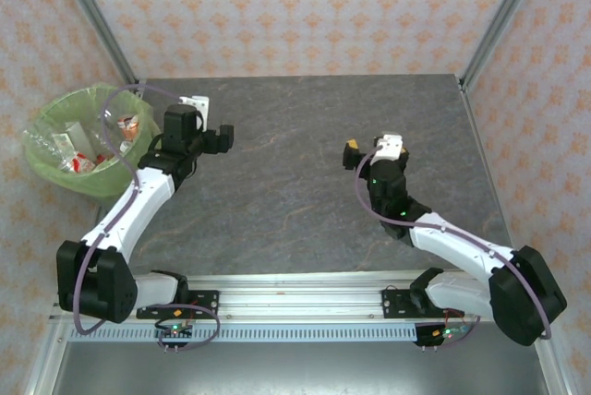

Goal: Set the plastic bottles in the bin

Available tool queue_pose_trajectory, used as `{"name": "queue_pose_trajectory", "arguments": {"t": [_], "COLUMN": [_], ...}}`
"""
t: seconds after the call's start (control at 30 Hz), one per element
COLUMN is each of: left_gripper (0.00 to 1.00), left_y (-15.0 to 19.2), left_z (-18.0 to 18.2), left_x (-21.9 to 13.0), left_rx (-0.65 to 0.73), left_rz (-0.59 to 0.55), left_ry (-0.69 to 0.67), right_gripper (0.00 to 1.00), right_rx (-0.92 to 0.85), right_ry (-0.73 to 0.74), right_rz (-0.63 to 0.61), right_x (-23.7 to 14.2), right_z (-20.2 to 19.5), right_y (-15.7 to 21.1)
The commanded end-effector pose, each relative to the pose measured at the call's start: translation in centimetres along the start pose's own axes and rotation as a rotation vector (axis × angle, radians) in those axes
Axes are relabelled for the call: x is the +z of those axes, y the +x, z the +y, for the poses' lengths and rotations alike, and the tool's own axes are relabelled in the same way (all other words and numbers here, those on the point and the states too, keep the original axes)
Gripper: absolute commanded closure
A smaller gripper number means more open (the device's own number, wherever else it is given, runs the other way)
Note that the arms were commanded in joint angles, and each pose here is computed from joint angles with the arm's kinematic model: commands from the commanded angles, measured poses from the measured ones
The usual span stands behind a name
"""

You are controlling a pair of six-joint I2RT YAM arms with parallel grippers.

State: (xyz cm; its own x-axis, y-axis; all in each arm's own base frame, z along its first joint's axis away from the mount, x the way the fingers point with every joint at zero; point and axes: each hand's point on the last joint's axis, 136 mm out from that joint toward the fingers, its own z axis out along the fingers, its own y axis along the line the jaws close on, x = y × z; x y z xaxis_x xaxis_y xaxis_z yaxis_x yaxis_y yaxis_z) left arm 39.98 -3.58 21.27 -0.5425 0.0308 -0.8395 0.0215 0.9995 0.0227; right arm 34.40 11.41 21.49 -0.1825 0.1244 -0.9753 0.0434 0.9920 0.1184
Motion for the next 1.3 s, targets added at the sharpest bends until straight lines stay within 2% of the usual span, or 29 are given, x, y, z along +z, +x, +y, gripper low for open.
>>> {"name": "queue_pose_trajectory", "arguments": {"t": [0.0,0.13,0.27,0.4,0.57,0.7,0.77,0.83,0.93,0.97,1.27], "left_gripper": [0.00,0.00,0.00,0.00,0.00,0.00,0.00,0.00,0.00,0.00,0.00], "left_y": [0.5,3.0,5.5,7.0,9.4,10.0,10.5,10.7,10.8,10.7,10.7], "left_z": [0.6,3.1,4.0,4.6,5.2,5.5,5.8,6.3,8.4,8.7,8.7], "left_x": [1.3,1.6,2.8,4.6,7.2,6.0,5.8,5.7,4.4,4.2,4.2], "left_rx": [0.047,0.052,0.064,-0.012,-0.064,-0.079,-0.088,-0.093,-0.149,-0.158,-0.156], "left_rz": [-0.083,-0.093,-0.059,-0.074,-0.041,-0.122,-0.187,-0.161,-0.210,-0.207,-0.208], "left_ry": [-0.044,-0.182,-0.221,-0.197,-0.154,-0.161,-0.183,-0.238,-0.405,-0.424,-0.427], "right_gripper": [0.01,0.01,0.01,0.01,0.01,0.01,0.01,0.01,0.01,0.01,0.01], "right_rx": [-0.033,-0.006,0.029,0.050,0.009,-0.022,-0.022,-0.017,-0.018,-0.023,-0.085], "right_ry": [0.152,0.273,0.325,0.364,0.408,0.438,0.442,0.440,0.415,0.403,0.290], "right_rz": [0.019,0.062,0.074,0.067,0.086,0.119,0.124,0.126,0.129,0.130,0.132], "right_x": [0.0,0.5,0.6,0.8,0.7,0.5,0.4,0.4,0.8,1.0,3.8], "right_z": [-4.3,-8.6,-10.8,-12.4,-14.1,-15.4,-15.9,-16.3,-16.4,-16.3,-15.0], "right_y": [1.2,2.6,2.9,2.7,3.1,4.2,4.9,5.3,5.9,6.1,7.0]}}
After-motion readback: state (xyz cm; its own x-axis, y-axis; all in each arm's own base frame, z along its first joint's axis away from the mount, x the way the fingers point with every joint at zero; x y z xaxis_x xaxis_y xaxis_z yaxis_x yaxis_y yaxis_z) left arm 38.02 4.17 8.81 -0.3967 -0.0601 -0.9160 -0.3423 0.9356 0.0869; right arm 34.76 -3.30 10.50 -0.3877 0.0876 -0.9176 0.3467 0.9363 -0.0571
